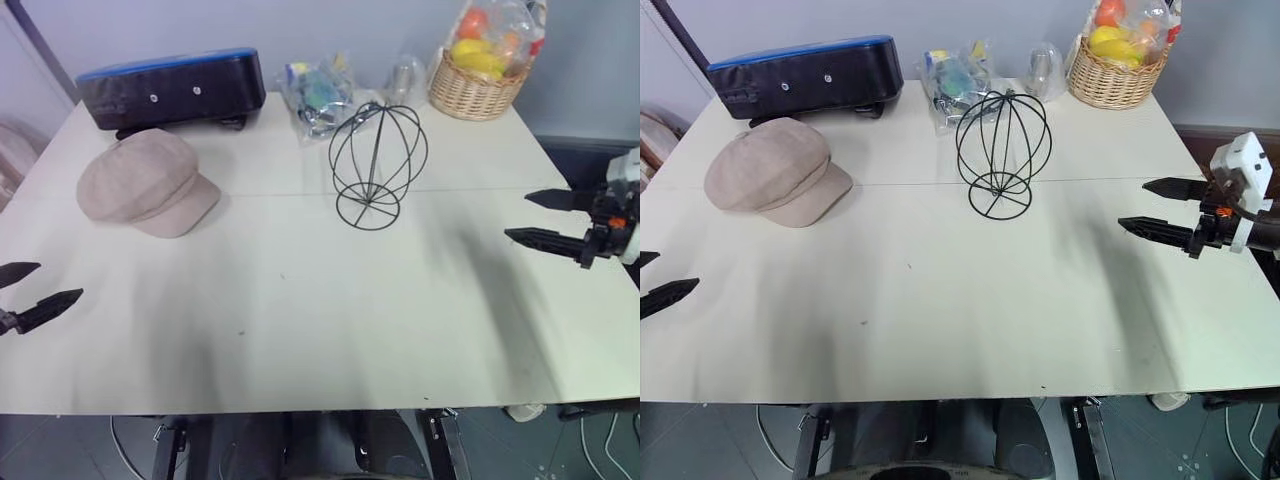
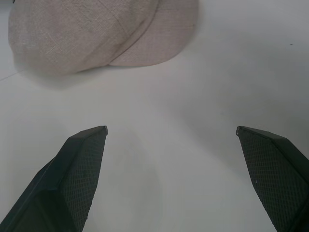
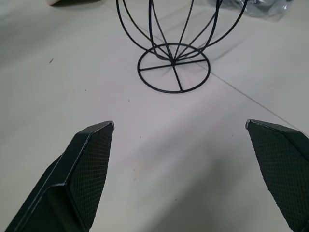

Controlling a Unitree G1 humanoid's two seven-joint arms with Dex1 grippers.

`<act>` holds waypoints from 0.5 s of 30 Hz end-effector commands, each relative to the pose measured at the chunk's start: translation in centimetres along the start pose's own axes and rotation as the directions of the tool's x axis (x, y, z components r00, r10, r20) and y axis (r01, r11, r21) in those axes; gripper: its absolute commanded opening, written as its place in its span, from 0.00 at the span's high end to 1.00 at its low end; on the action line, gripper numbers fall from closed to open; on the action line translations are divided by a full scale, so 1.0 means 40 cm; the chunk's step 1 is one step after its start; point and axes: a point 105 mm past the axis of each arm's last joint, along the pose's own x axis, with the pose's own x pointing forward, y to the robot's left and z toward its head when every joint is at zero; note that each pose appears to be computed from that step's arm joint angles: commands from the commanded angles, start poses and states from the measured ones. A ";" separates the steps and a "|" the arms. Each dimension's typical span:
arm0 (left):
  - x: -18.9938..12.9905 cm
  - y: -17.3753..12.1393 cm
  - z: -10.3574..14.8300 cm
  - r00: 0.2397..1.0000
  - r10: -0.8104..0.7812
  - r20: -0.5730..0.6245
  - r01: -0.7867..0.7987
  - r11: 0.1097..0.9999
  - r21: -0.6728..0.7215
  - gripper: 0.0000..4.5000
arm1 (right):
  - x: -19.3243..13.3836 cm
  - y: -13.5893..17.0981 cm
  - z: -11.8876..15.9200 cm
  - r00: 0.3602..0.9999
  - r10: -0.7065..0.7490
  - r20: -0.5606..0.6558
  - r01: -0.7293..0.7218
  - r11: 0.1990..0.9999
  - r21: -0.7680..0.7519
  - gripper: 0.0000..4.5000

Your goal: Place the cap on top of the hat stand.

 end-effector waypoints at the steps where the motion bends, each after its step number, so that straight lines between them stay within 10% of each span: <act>1: -0.013 0.005 0.022 0.999 0.023 0.027 -0.024 0.999 0.025 0.00 | -0.013 -0.008 0.033 0.999 -0.015 0.030 0.017 0.998 -0.054 0.00; 15: 0.017 -0.010 0.050 0.999 0.005 0.049 -0.008 0.999 0.053 0.00 | -0.016 -0.022 -0.001 0.999 -0.051 -0.002 0.050 0.997 -0.057 0.00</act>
